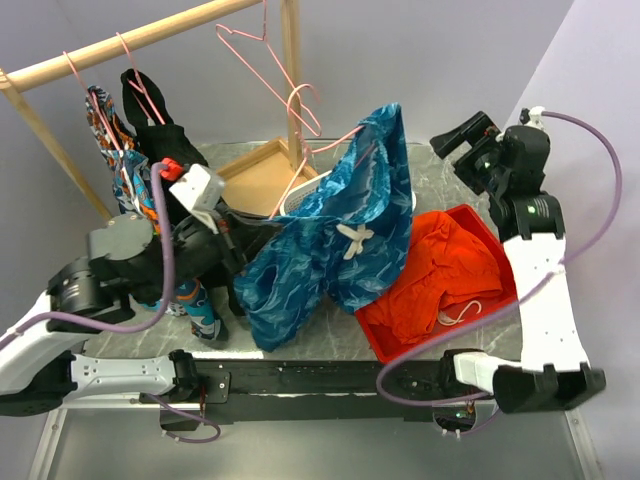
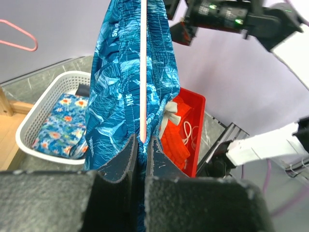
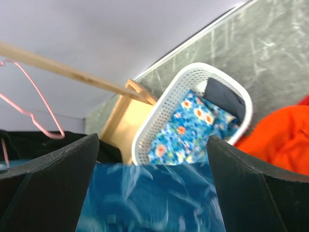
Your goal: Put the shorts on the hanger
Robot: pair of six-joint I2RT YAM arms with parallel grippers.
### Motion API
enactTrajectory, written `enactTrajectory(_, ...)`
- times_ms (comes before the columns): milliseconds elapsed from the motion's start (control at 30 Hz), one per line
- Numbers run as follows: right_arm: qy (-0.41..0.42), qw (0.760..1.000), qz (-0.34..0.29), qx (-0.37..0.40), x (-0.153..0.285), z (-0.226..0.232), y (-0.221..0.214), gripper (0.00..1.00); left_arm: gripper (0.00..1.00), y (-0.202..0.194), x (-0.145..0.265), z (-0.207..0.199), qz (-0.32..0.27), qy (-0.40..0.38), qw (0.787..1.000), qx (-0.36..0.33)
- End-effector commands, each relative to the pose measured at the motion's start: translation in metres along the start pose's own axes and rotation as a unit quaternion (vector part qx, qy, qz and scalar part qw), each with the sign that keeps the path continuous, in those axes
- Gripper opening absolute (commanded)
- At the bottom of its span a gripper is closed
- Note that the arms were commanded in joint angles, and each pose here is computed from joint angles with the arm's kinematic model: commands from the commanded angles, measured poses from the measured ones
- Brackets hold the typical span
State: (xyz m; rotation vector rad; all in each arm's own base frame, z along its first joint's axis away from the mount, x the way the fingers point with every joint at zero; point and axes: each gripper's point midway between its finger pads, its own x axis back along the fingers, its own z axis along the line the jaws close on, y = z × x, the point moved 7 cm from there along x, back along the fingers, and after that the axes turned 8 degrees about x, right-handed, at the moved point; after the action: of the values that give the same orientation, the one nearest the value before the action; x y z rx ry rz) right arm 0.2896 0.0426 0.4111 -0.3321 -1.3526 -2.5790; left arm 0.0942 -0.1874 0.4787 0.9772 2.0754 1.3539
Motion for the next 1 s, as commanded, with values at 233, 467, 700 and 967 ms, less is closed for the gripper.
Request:
enactTrajectory(233, 0.129, 0.987, 0.091, -0.021, -0.090, 0.021, -0.086, 0.97, 0.01, 0.038, 0.043, -0.004, -0.052, -0.035, 0.997, 0.046)
enactTrajectory(467, 0.240, 0.961, 0.138, 0.009, -0.070, 0.056, -0.161, 0.97, 0.01, 0.026, 0.052, 0.012, -0.058, 0.012, 0.995, 0.076)
enactTrajectory(700, 0.317, 0.932, 0.171, 0.036, -0.044, 0.109, -0.187, 0.97, 0.01, 0.028, 0.064, 0.030, -0.087, 0.069, 0.988, 0.107)
enactTrajectory(967, 0.314, 0.929, 0.196, 0.024, -0.048, 0.136, -0.212, 0.98, 0.01, 0.024, 0.067, 0.042, -0.106, 0.115, 0.980, 0.126)
